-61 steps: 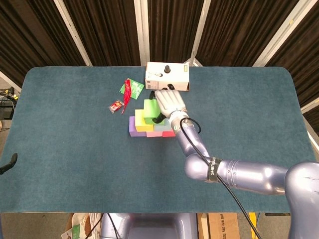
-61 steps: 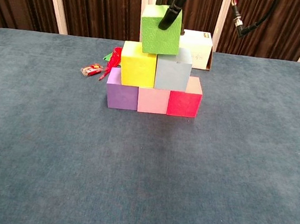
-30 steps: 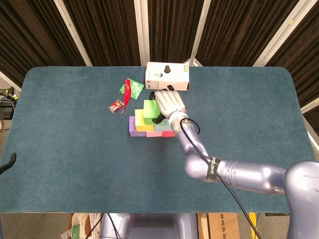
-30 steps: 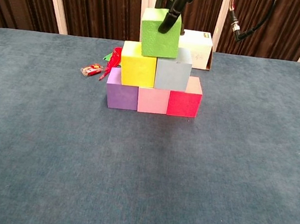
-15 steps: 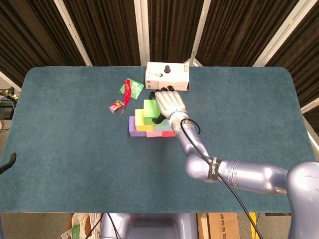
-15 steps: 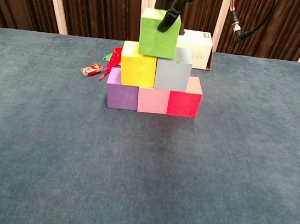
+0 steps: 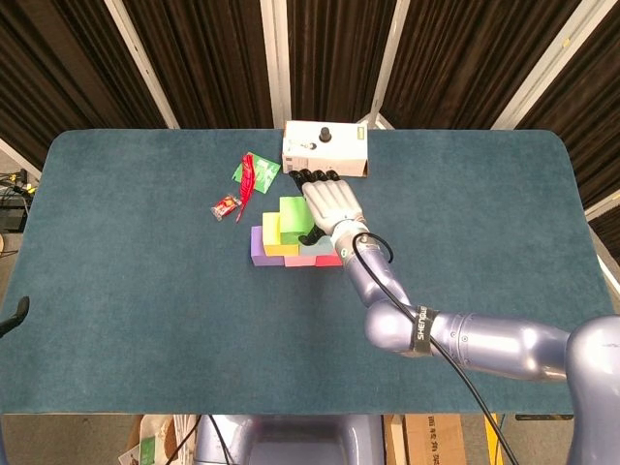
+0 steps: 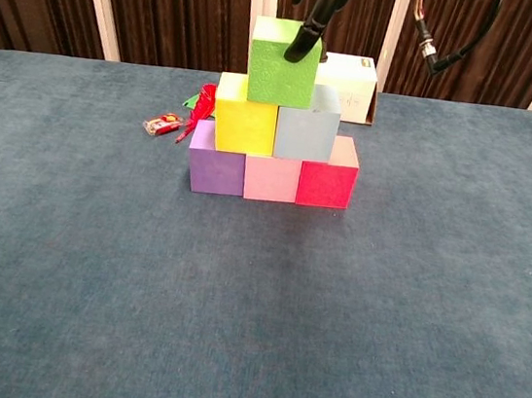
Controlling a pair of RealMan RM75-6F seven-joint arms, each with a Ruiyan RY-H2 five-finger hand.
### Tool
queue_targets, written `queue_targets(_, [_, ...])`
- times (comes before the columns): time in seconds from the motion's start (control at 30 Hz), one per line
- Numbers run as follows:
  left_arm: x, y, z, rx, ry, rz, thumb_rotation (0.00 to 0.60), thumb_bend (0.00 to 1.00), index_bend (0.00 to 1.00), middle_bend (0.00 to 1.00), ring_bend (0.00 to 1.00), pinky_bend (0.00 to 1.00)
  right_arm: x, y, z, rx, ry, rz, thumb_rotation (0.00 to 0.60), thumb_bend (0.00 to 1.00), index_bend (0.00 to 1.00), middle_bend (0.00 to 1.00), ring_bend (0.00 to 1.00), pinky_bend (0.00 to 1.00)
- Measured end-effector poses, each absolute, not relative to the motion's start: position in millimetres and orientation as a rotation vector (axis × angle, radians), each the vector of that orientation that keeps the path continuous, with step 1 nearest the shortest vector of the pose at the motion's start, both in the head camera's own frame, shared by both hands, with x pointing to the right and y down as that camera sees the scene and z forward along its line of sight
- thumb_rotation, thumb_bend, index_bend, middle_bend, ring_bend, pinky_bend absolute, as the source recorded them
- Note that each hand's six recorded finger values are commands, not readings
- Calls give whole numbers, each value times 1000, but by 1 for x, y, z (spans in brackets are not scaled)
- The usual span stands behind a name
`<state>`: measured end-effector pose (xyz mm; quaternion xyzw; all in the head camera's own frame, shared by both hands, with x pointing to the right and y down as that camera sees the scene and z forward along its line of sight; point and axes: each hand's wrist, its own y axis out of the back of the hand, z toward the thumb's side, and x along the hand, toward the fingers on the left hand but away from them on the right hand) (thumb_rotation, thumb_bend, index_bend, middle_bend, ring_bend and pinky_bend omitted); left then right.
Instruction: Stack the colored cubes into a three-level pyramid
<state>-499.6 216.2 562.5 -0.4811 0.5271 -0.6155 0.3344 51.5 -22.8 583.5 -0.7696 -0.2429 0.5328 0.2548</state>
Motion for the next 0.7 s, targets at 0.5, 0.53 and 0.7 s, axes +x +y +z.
queue_targets(0.5, [-502, 216, 566, -1376, 1260, -1625, 600, 368, 116, 0, 0, 0, 171, -21, 508, -1886, -843, 1503, 600, 258, 0, 21, 0, 0])
queue_targets(0.53, [-498, 216, 568, -1400, 1234, -1616, 600, 369, 116, 0, 0, 0, 196, -18, 503, -1847, -883, 1532, 600, 258, 0, 21, 0, 0])
queue_targets(0.7, [-481, 214, 571, -1465, 1171, -1526, 600, 373, 116, 0, 0, 0, 270, 5, 502, -1738, -965, 1581, 600, 258, 0, 21, 0, 0])
